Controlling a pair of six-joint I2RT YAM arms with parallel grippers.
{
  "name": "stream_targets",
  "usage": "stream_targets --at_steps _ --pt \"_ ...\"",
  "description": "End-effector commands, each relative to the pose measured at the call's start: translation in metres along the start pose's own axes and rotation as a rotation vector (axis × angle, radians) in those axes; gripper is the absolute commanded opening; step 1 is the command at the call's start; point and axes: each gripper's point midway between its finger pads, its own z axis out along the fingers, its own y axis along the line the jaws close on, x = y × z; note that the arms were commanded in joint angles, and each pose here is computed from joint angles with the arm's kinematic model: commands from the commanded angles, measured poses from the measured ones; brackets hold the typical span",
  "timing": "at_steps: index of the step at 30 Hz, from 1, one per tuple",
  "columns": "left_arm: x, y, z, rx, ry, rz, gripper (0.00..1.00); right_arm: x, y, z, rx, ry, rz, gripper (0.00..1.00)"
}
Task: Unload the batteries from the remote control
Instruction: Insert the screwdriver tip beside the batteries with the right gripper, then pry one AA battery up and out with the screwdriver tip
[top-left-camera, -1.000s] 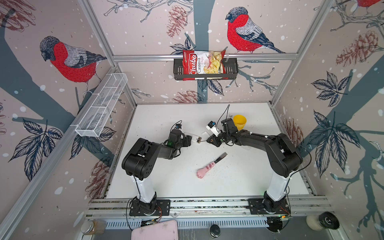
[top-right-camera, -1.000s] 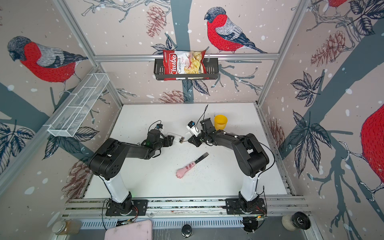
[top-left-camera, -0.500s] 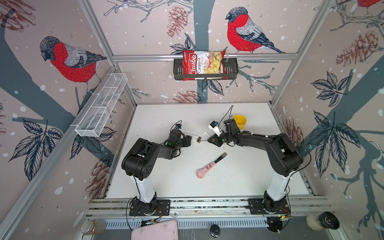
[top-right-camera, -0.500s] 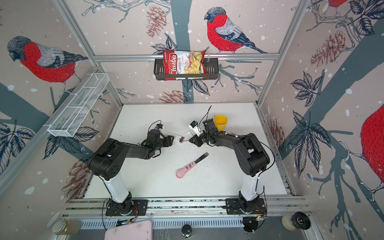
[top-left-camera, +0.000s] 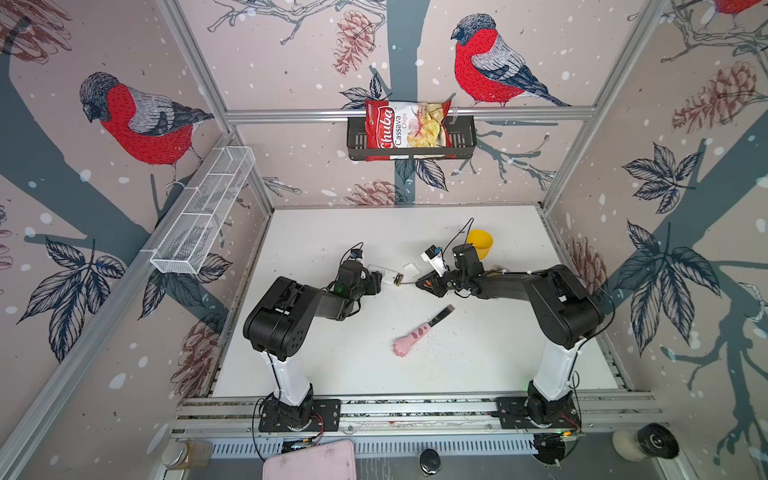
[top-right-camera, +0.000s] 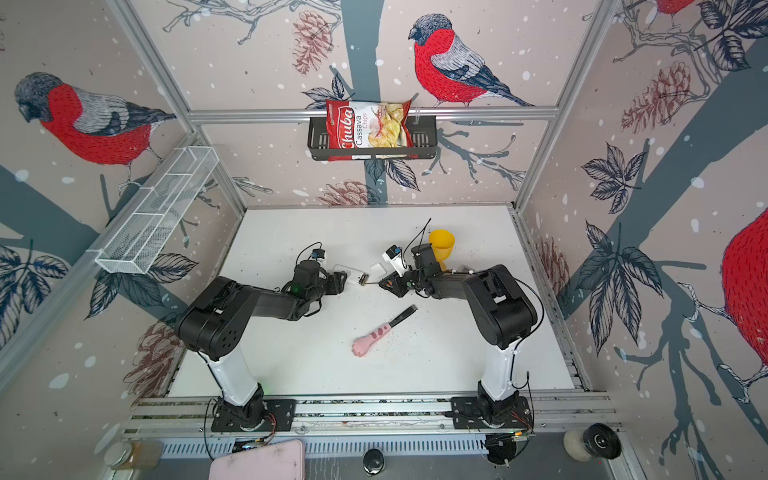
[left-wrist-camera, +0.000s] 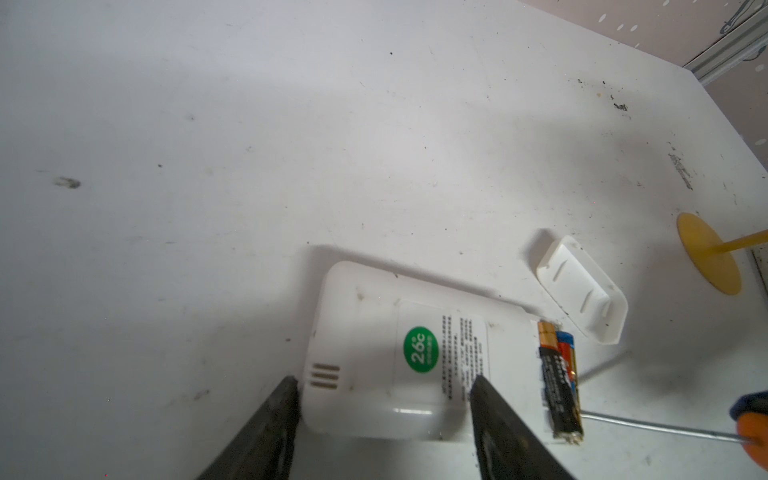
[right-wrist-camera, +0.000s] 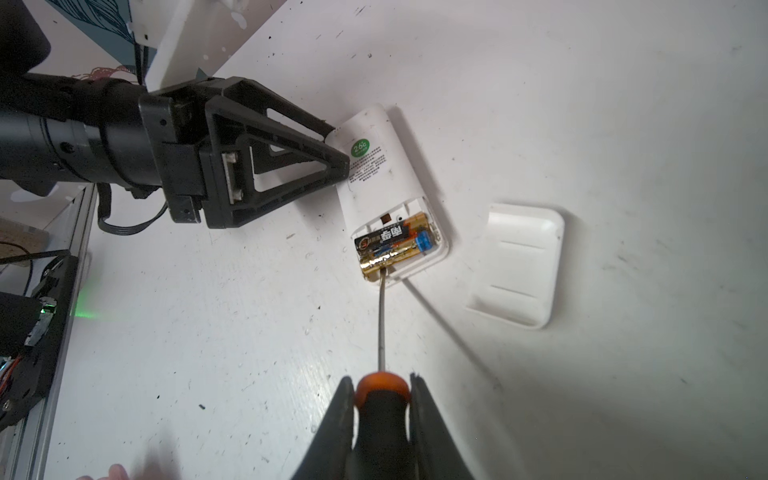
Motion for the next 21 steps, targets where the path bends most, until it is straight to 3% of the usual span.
stream_targets --at_steps 1,21 --pt "0.002 0.002 0.001 -0.004 0.001 -0.01 0.65 -0.011 0.003 0.002 -0.028 -0.044 -0.01 0.0" --pt "0.001 0.003 -0.004 -0.01 -0.006 -0.006 0.64 -0.023 0.0 -0.006 0.003 -0.077 -0.017 0.0"
